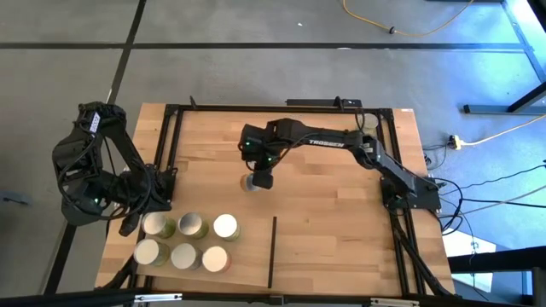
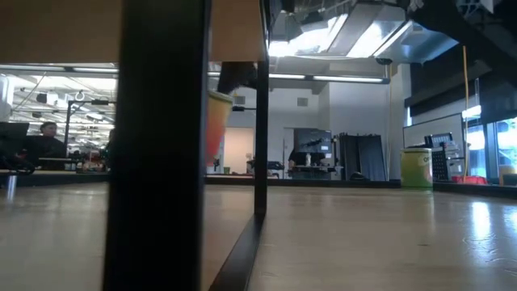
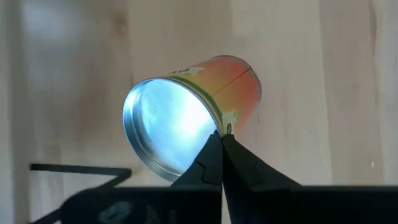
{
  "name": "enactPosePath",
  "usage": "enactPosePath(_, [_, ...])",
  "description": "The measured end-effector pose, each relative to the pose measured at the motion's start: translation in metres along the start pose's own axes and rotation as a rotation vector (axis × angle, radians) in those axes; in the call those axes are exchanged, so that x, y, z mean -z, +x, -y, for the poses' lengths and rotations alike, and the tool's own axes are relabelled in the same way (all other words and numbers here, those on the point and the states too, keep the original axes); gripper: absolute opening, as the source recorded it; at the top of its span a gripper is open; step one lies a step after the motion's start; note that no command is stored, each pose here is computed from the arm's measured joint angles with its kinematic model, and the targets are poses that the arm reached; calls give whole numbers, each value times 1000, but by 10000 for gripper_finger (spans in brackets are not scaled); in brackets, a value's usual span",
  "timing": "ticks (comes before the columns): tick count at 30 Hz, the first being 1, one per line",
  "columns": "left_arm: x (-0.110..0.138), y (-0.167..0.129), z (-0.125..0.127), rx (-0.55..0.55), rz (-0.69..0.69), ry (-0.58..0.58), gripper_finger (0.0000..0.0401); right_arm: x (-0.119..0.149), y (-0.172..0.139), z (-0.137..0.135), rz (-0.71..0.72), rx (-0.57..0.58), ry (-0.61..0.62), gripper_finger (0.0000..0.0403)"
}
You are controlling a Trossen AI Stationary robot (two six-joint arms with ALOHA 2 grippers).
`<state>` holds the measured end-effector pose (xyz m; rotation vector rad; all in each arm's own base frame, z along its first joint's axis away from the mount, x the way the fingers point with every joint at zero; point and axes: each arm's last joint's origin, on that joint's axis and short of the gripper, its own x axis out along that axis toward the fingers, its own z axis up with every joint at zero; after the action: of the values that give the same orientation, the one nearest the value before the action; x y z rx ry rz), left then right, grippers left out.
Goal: Pick and place cans onto a shelf
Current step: Put the canned pineapple on the shelf
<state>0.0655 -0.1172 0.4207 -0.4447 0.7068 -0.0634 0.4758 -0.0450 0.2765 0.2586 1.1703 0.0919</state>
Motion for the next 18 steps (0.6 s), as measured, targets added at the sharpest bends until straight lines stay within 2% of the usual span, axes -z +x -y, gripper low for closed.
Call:
enactPosePath(5, [0, 0, 0, 0, 0, 0, 0, 6, 2, 9, -67, 62, 49, 0])
enactPosePath(18, [0, 0, 0, 0, 0, 1, 0, 9, -2, 28, -95, 62, 96, 0])
